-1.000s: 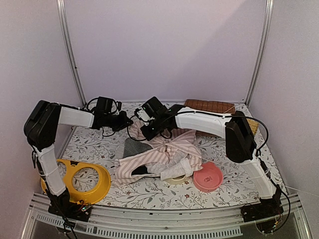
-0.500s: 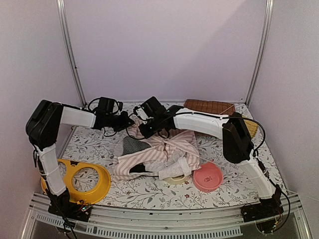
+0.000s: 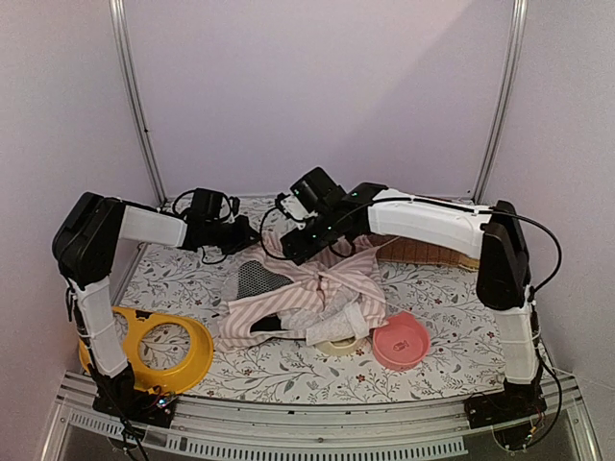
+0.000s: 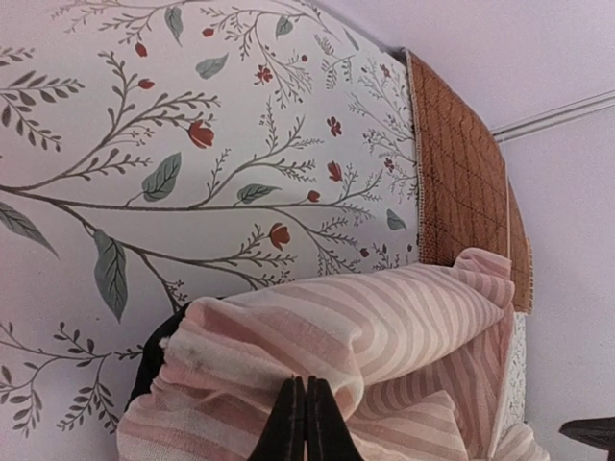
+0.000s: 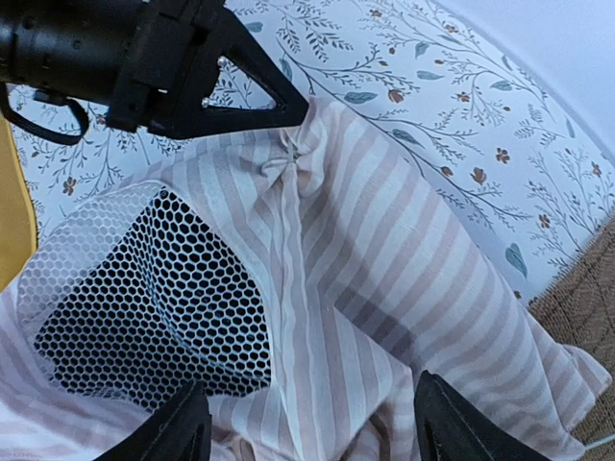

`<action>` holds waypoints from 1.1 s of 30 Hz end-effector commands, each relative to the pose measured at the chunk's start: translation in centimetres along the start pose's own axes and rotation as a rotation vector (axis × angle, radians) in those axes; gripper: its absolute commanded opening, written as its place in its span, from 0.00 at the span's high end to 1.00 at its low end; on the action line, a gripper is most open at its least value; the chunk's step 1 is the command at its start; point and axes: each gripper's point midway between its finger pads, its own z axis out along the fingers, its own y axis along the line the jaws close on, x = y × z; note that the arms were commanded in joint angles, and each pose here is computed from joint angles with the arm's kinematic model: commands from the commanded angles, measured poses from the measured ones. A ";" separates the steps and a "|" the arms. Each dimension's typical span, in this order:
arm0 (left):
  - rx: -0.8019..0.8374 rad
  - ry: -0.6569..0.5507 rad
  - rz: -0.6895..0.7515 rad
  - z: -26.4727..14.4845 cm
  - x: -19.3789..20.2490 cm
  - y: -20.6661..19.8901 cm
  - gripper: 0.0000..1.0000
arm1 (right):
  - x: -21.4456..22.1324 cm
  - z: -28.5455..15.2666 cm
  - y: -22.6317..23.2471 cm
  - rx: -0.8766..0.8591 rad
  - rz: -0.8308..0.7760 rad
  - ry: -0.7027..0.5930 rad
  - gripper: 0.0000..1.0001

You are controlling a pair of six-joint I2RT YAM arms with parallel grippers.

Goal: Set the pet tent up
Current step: Pick up the tent fabric from the tent, then move the tent to the center of the board.

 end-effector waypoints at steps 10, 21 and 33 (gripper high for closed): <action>0.054 -0.048 0.044 -1.0 -2.1 -2.1 1.00 | 13.1 -14.5 -3.9 0.104 0.144 0.178 0.08; 0.067 -0.051 0.042 -0.5 -2.5 -2.5 1.00 | 22.3 -20.3 -4.3 0.095 0.246 0.335 0.17; 0.068 -0.053 0.052 -0.7 -2.9 -3.0 1.00 | 24.5 -17.9 -3.1 0.059 0.224 0.450 0.32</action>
